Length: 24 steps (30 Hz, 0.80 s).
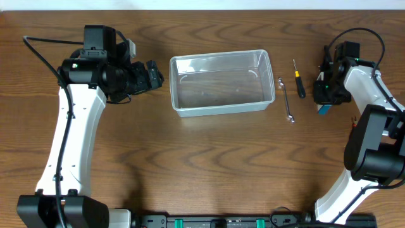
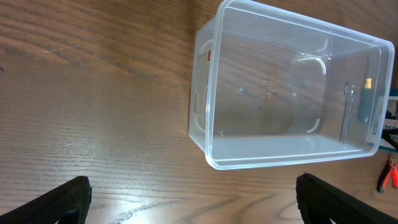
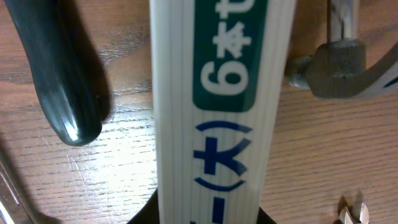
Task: Pack container
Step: 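Move right gripper to the blue-and-white box and grasp it, then carry the box into the container and open the right gripper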
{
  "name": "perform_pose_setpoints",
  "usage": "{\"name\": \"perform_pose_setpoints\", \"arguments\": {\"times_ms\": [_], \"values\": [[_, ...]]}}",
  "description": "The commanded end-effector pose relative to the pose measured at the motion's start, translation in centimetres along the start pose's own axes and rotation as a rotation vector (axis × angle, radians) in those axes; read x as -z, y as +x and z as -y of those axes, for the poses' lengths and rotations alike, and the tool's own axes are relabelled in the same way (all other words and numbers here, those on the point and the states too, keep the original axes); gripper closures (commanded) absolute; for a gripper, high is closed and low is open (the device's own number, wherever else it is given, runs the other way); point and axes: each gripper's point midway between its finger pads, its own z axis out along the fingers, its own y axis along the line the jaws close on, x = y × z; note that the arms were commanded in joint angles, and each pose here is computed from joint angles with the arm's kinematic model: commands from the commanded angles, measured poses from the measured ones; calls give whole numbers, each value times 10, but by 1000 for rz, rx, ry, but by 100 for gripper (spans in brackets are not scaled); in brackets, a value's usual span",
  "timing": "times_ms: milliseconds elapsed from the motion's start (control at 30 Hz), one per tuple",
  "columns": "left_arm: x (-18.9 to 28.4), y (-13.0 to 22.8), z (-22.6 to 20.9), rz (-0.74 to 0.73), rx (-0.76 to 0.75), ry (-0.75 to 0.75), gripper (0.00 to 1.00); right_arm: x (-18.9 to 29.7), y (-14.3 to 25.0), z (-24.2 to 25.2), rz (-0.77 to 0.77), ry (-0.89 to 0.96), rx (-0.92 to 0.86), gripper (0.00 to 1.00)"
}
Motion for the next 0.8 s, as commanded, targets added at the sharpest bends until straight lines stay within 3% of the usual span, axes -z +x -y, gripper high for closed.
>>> {"name": "perform_pose_setpoints", "arguments": {"times_ms": [0, 167, 400, 600, 767], "values": [[2, 0, -1, 6, -4, -10, 2, 8, -7, 3, 9, 1, -9, 96], [2, 0, -1, 7, -4, -10, 2, 45, -33, 5, 58, 4, -18, 99], [2, 0, -1, 7, -4, -10, 2, 151, -93, -25, 258, -54, 98, 99], [2, 0, -1, 6, -4, -10, 2, 233, -112, -93, 431, -145, 326, 99], [2, 0, -1, 7, -4, -10, 2, 257, -96, -172, 489, -225, 660, 99]]}}
